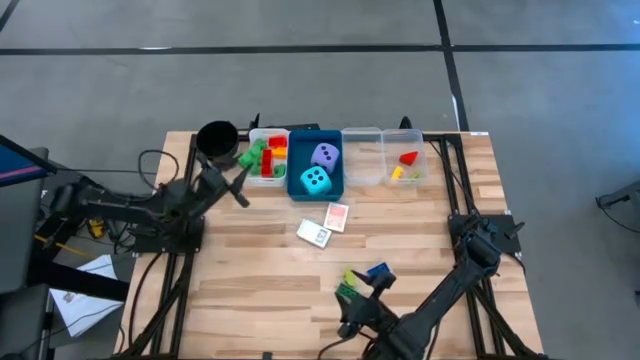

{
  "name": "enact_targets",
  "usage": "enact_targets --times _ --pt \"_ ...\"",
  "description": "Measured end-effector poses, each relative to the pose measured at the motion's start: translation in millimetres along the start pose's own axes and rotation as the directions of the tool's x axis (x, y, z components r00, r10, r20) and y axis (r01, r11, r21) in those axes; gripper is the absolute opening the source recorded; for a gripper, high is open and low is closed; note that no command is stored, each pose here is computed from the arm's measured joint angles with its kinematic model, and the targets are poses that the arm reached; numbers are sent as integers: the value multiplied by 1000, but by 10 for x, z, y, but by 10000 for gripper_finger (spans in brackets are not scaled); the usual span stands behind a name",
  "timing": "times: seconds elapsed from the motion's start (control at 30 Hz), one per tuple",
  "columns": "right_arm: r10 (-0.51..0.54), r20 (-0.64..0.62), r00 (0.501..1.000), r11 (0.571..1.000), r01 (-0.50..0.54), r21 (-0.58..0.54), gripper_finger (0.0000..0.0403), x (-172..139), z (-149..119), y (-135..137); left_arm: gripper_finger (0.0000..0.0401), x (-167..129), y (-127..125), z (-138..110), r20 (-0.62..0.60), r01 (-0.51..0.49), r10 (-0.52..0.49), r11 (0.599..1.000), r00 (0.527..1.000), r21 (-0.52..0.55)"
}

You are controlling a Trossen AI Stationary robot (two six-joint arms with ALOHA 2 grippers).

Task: Pick & Place Toys
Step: Put the large green game piece into the white bin, then put the small green game piece into the right transparent bin

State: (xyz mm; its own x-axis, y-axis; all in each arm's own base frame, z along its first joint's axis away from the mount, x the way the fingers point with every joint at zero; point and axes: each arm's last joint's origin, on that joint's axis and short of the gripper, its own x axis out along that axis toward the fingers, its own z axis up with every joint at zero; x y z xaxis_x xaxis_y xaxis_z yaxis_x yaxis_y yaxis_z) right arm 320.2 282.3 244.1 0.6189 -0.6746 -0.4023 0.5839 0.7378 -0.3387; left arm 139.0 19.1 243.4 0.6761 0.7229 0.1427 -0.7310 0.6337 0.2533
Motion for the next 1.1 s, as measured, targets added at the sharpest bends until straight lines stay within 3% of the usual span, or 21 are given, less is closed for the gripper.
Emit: enact_targets --times 0.3,0.5,0.67,0.9,1.0,1.1 --pt "11 -77 997 989 1 145 324 365 -605 182 129 442 276 -430 -177 -4 -7 998 984 -62" --pt "99 -46 994 981 -89 171 324 516 -545 352 130 683 410 -752 -292 1 -25 997 956 -81" --pt "204 35 978 969 -206 138 324 680 -288 522 209 802 424 -925 -330 -19 -6 997 944 -71" --pt "346 33 938 933 -347 91 324 959 -44 561 319 834 362 -1028 -371 7 -36 997 928 -78" --pt "356 35 934 930 -358 80 324 992 -19 558 345 823 303 -998 -336 118 -166 980 927 -160" --pt "375 37 926 927 -375 -7 324 922 -41 585 358 790 194 -902 -237 309 -380 906 894 -288"
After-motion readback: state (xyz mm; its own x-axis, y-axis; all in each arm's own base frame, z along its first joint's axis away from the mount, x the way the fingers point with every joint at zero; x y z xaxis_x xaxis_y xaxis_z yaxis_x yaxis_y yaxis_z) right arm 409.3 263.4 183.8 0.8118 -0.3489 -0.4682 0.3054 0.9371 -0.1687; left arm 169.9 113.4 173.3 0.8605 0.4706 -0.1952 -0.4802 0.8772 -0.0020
